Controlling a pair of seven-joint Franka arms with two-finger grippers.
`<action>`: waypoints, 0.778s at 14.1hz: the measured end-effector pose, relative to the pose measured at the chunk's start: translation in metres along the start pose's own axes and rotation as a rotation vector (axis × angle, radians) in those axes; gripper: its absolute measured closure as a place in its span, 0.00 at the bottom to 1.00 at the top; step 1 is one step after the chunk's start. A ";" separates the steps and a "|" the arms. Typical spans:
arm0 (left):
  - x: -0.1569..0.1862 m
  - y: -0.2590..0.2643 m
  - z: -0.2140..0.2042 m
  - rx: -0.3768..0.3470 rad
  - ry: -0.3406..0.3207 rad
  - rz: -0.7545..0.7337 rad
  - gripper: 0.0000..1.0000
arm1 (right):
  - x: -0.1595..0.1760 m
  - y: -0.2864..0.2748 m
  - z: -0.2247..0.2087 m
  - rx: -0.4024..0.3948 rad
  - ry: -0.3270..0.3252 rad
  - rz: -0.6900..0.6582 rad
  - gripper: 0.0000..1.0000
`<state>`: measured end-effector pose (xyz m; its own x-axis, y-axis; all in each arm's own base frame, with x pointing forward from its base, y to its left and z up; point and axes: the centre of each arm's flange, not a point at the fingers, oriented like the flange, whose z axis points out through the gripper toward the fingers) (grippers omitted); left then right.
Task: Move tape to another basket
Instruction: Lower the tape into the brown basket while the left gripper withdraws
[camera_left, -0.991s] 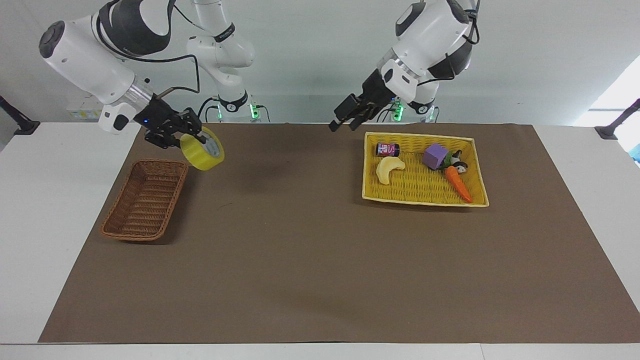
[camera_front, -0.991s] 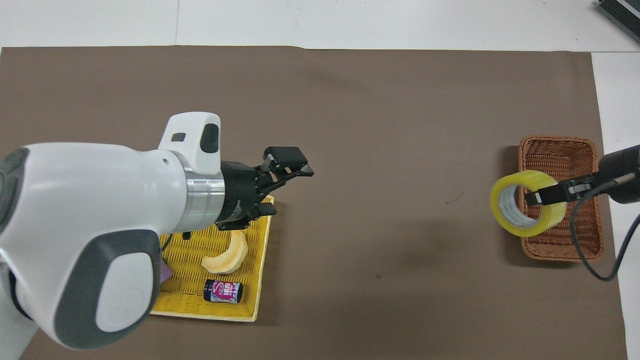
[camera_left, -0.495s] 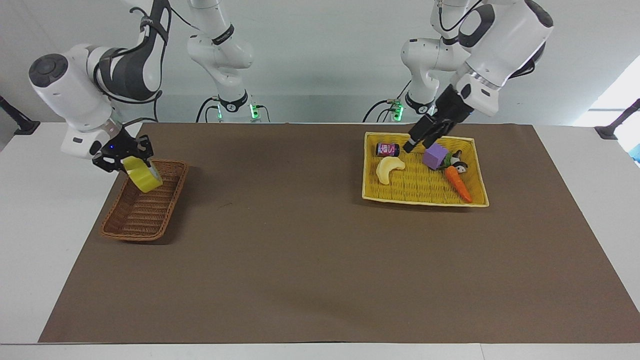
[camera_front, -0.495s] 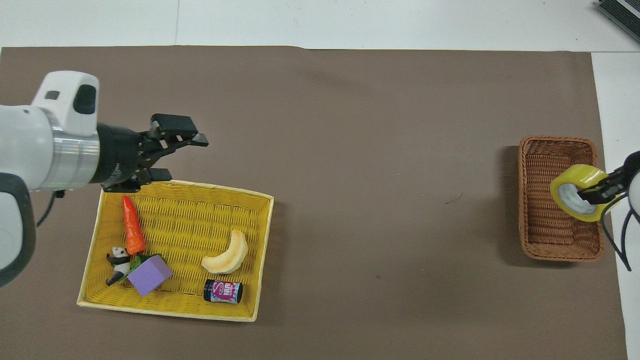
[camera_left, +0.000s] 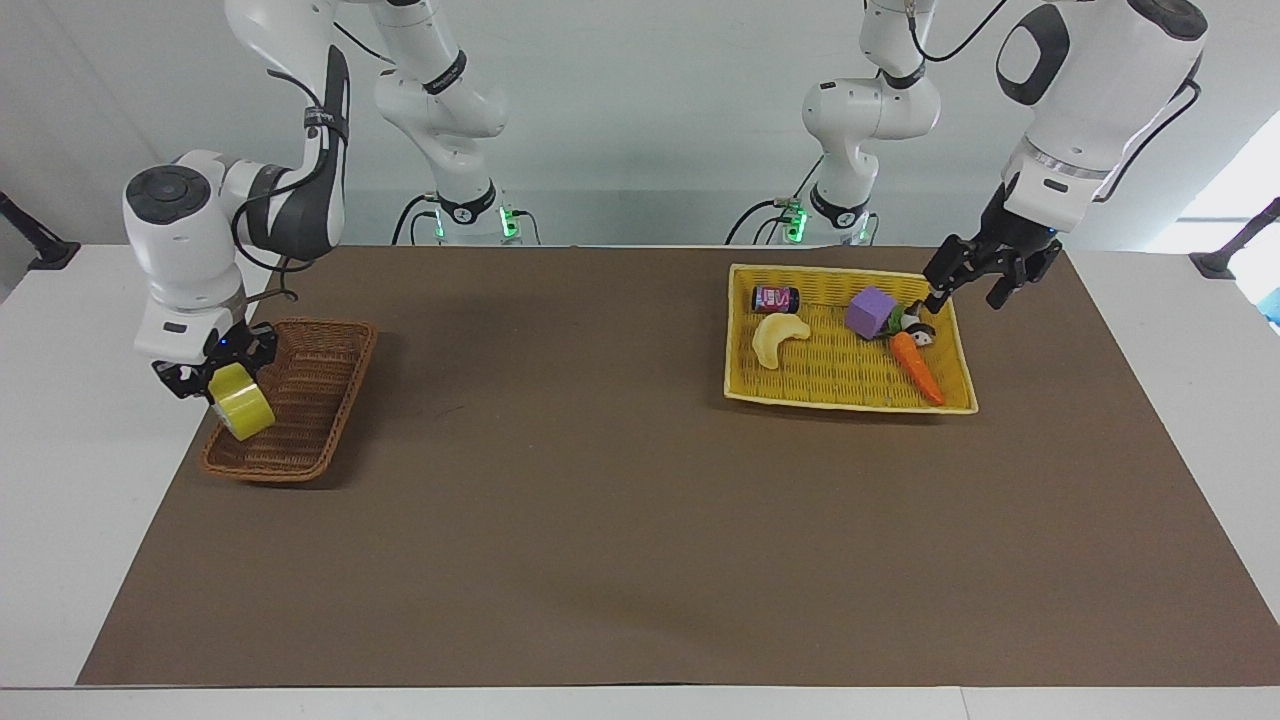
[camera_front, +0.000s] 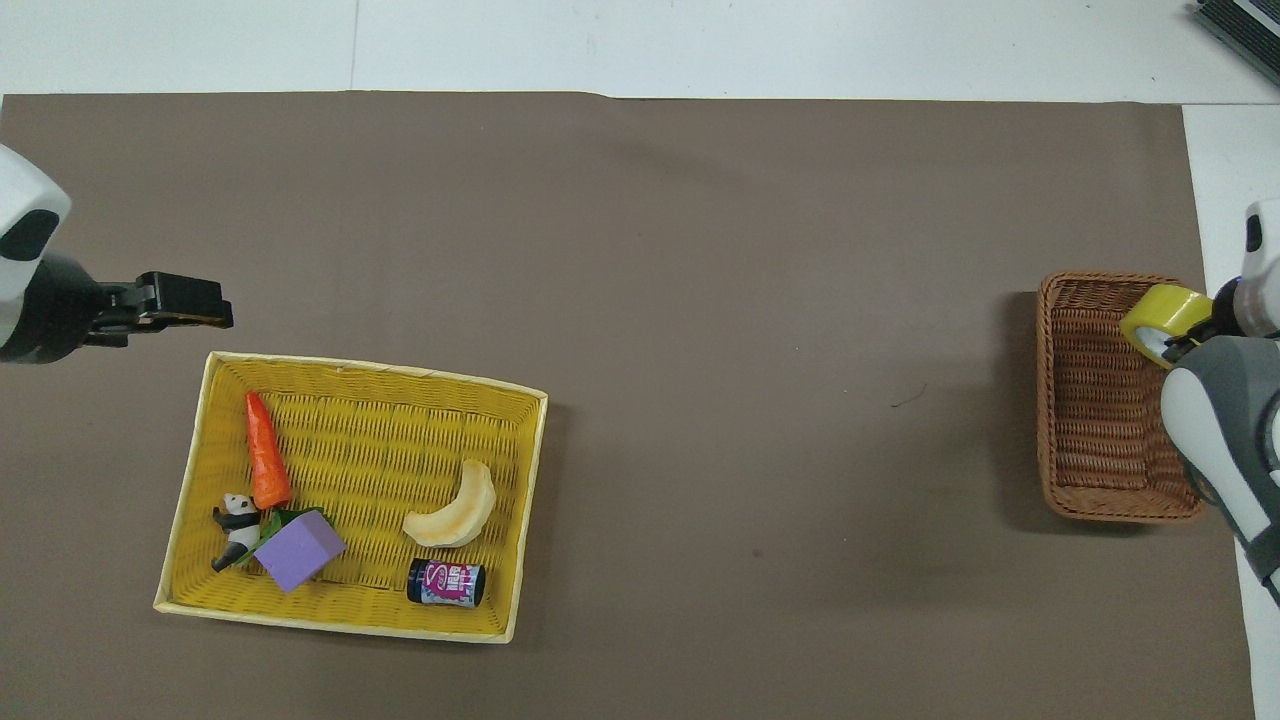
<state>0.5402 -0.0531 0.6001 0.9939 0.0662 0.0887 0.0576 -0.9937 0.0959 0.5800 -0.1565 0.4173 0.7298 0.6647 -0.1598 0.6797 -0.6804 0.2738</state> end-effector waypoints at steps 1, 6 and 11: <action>-0.001 -0.009 -0.006 0.029 -0.024 0.029 0.00 | 0.000 -0.007 0.010 -0.002 -0.004 0.014 0.45; 0.008 -0.015 -0.038 0.119 -0.152 0.134 0.00 | 0.011 -0.041 0.030 -0.015 -0.031 0.044 0.45; 0.029 -0.015 -0.036 0.115 -0.121 0.153 0.00 | 0.004 -0.076 0.028 0.006 -0.043 0.097 0.35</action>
<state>0.5651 -0.0330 0.6368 0.9956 -0.0901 -0.0263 -0.0907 -0.9956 -0.0236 0.5339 -0.1108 0.3692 0.7945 0.5820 -0.1731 0.6061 -0.7428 0.2845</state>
